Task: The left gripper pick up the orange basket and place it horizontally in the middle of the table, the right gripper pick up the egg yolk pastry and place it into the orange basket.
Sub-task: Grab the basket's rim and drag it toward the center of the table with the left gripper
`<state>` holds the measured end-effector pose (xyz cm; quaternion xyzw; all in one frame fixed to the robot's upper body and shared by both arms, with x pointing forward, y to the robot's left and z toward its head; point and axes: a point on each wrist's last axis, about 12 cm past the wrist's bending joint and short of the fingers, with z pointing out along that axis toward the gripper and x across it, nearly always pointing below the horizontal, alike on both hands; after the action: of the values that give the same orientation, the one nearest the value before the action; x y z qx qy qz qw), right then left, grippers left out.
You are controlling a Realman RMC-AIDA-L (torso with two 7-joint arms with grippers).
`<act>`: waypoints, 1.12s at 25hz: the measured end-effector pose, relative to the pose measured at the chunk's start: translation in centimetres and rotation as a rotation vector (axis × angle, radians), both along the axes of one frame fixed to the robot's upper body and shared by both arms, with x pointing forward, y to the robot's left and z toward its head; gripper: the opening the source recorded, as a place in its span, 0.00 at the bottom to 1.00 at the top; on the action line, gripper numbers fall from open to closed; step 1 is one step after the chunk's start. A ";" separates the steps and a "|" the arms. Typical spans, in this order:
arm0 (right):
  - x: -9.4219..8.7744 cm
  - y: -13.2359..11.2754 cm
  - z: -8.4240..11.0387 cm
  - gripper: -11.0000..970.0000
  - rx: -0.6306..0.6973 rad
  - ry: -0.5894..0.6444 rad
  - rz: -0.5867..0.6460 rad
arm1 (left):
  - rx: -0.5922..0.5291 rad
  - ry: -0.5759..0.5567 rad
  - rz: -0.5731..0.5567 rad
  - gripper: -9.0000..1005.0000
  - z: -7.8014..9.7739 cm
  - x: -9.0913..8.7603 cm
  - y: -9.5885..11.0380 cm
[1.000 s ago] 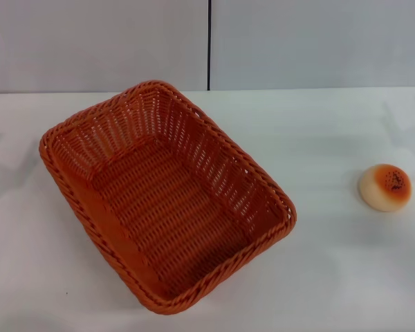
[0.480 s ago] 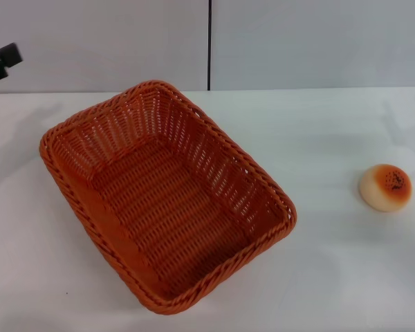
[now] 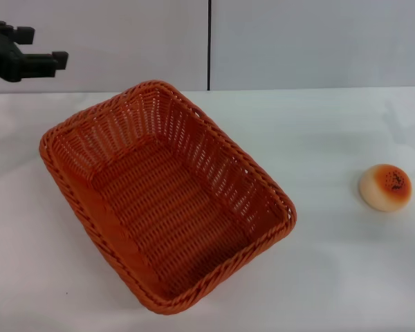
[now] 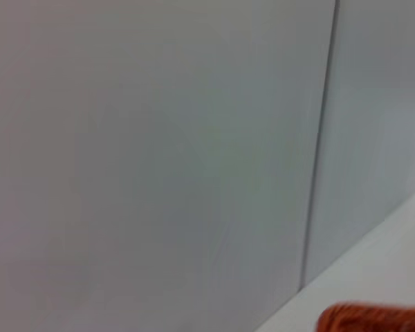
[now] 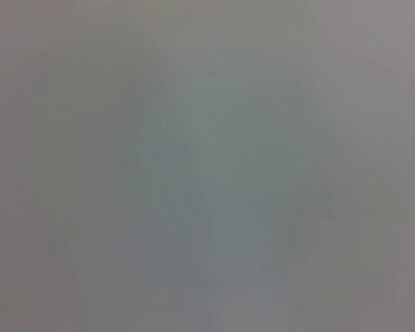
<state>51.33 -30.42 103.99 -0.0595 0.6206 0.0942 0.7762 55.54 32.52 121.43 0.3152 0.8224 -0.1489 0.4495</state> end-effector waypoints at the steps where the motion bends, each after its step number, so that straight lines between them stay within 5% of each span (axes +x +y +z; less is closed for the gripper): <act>1: 0.0 0.0 0.0 0.69 0.000 0.000 0.000 | 0.044 0.005 0.001 0.70 0.2 0.3 -0.5; 9: 0.1 0.0 0.1 0.69 -0.001 -0.004 0.001 | 0.240 0.054 -0.068 0.68 1.0 2.1 -3.9; 15: 0.2 0.0 0.0 0.69 -0.003 0.006 -0.001 | 0.372 0.131 -0.140 0.67 -0.3 2.5 -6.1; 28: 0.2 -0.1 -0.4 0.69 -0.008 0.040 -0.012 | 0.359 0.199 -0.137 0.64 -4.7 4.0 -7.2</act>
<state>51.56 -30.54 103.57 -0.0569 0.6366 0.0884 0.7640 59.51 25.30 116.69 0.4294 0.8526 -0.0605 0.2916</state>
